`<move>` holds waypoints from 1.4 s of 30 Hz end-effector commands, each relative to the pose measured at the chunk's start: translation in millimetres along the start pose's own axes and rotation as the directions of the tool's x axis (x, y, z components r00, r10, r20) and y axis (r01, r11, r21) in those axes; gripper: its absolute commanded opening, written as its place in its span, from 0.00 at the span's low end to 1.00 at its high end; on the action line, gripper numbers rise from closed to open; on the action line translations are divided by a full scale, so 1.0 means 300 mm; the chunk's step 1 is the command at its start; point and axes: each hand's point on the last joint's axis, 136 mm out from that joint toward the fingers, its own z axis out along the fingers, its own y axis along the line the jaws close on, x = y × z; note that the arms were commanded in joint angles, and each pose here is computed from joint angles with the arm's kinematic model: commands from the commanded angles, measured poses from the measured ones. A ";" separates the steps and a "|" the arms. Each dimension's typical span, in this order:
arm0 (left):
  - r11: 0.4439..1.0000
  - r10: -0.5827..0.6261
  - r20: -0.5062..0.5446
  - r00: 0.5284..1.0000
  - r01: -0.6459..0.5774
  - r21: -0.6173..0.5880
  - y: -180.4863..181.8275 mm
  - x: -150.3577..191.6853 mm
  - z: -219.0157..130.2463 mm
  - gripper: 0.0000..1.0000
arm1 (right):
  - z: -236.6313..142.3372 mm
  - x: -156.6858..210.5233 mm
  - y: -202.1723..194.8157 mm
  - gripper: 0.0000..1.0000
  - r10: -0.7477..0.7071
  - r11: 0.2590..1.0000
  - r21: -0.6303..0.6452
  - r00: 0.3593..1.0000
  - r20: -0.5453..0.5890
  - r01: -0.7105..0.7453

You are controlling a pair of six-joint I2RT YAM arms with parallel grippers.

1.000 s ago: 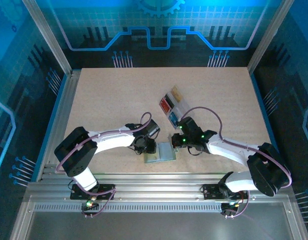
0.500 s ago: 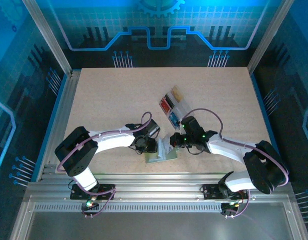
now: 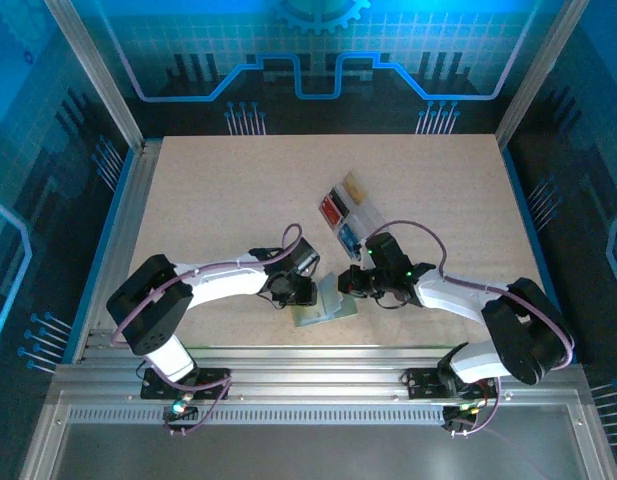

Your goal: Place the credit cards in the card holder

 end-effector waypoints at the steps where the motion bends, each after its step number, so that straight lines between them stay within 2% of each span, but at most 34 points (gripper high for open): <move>1: 0.998 -0.031 -0.007 0.999 0.031 0.046 -0.003 0.013 -0.042 0.40 | 0.022 0.011 0.046 0.00 -0.015 0.999 -0.034 1.000 -0.019 0.014; 8: 0.989 -0.100 0.013 0.995 0.098 0.112 0.031 0.007 -0.116 0.45 | 0.044 0.012 0.086 0.00 -0.050 0.998 -0.026 0.998 -0.030 0.049; 15: 0.990 -0.106 0.031 0.994 0.102 0.100 0.076 0.019 -0.151 0.53 | 0.075 0.026 0.117 0.00 -0.107 0.994 0.014 0.993 -0.051 0.107; 21: 0.993 -0.093 -0.001 0.996 0.093 0.073 0.088 0.027 -0.108 0.52 | 0.099 0.042 0.111 0.00 -0.127 0.990 0.055 0.989 -0.074 0.131; 24: 0.994 -0.095 -0.013 0.995 0.096 0.053 0.099 0.033 -0.088 0.46 | 0.106 0.047 0.110 0.00 -0.143 0.985 0.080 0.986 -0.081 0.150; 28: 0.994 -0.108 -0.007 0.994 0.108 0.027 0.127 0.046 -0.093 0.43 | 0.111 0.050 0.109 0.00 -0.161 0.980 0.100 0.983 -0.089 0.170; 31: 0.990 -0.120 0.044 0.992 0.117 0.076 0.113 0.040 -0.154 0.48 | 0.120 0.056 0.099 0.00 -0.167 0.976 0.122 0.981 -0.101 0.179; 36: 0.991 -0.120 0.106 0.987 0.111 0.079 0.116 0.031 -0.254 0.58 | 0.128 0.062 0.088 0.00 -0.168 0.974 0.138 0.980 -0.105 0.182; 42: 0.994 -0.094 0.017 0.995 0.092 0.054 0.102 0.049 -0.156 0.61 | 0.131 0.062 0.092 0.00 -0.172 0.973 0.138 0.979 -0.107 0.186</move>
